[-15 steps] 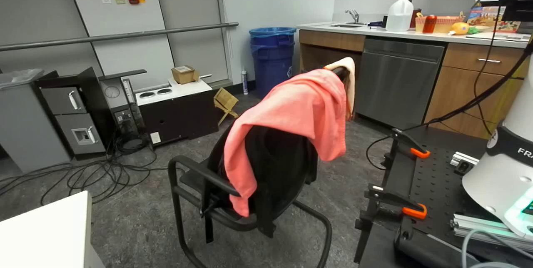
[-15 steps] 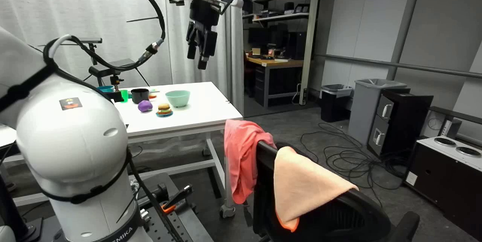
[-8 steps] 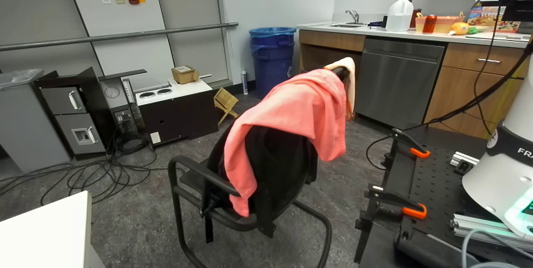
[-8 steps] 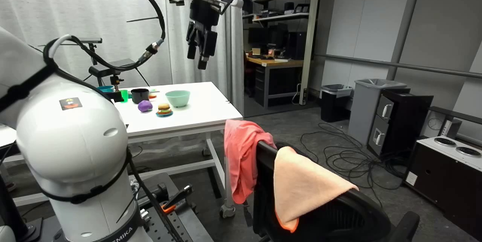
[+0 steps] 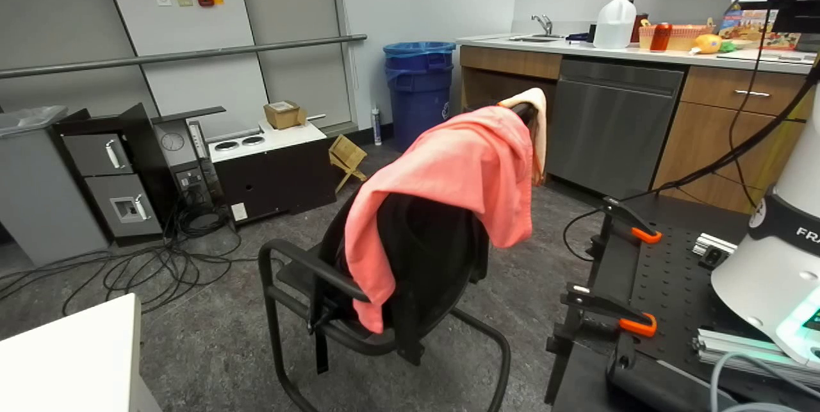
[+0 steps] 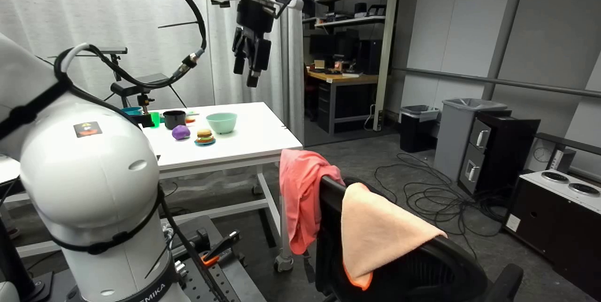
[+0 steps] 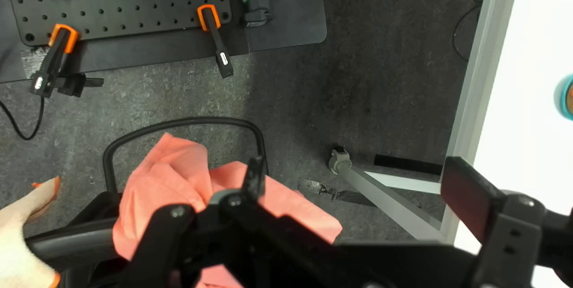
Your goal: Remove the peach sweatshirt and cloth from the backrest of the chair and place them on the seat
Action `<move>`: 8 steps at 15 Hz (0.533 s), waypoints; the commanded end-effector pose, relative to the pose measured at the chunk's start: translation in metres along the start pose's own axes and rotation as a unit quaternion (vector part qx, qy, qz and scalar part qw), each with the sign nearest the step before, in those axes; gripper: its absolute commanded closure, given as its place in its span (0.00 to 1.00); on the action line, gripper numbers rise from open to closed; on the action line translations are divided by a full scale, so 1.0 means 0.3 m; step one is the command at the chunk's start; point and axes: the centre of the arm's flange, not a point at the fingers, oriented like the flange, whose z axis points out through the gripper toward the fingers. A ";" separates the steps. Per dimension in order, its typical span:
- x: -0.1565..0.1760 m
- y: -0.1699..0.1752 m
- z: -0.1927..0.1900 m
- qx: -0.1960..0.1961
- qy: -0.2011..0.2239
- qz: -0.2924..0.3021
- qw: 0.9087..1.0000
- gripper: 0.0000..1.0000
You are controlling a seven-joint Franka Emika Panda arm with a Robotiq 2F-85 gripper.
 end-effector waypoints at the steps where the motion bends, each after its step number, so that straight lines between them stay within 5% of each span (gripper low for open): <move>1: 0.036 0.006 0.002 -0.012 0.009 -0.015 1.000 0.00; 8: 0.176 0.074 0.053 -0.086 0.029 -0.072 0.993 0.00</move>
